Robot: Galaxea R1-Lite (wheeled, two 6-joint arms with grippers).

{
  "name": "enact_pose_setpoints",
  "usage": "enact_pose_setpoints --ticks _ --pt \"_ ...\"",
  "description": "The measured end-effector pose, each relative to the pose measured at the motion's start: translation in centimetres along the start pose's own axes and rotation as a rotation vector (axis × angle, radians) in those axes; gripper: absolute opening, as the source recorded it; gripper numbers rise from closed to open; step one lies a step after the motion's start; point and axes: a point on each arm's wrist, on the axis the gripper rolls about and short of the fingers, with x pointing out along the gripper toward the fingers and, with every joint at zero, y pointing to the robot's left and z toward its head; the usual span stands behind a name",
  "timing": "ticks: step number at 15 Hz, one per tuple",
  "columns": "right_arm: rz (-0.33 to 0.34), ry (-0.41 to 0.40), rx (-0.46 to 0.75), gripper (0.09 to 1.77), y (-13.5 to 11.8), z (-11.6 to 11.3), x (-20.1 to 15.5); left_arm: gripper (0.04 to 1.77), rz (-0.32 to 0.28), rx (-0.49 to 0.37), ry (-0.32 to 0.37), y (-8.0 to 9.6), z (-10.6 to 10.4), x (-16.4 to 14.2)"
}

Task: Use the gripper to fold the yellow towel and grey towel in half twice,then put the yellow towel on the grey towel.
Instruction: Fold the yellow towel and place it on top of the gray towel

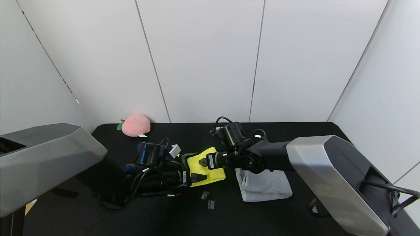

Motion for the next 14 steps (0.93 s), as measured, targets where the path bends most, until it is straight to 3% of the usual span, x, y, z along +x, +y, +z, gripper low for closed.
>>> enact_pose_setpoints --ticks 3,6,7,8,11,14 --pt "0.001 0.000 0.000 1.07 0.07 -0.03 0.02 1.72 0.001 0.005 -0.001 0.04 0.00 0.10" --pt "0.000 0.000 0.000 0.76 0.07 -0.03 0.02 1.72 0.001 0.025 0.002 0.08 -0.06 0.13" --pt "0.000 0.000 -0.001 0.37 0.06 -0.05 0.03 1.72 0.001 0.026 0.003 0.08 -0.10 0.12" --pt "0.000 0.000 -0.001 0.14 0.09 -0.05 0.03 1.63 0.002 0.034 0.003 0.10 -0.12 0.13" --pt "0.000 0.000 -0.002 0.14 0.11 -0.06 0.04 1.15 0.006 0.038 0.011 0.26 -0.32 0.30" --pt "-0.002 -0.001 -0.001 0.14 0.10 -0.07 0.05 0.83 0.006 0.036 0.017 0.31 -0.44 0.43"
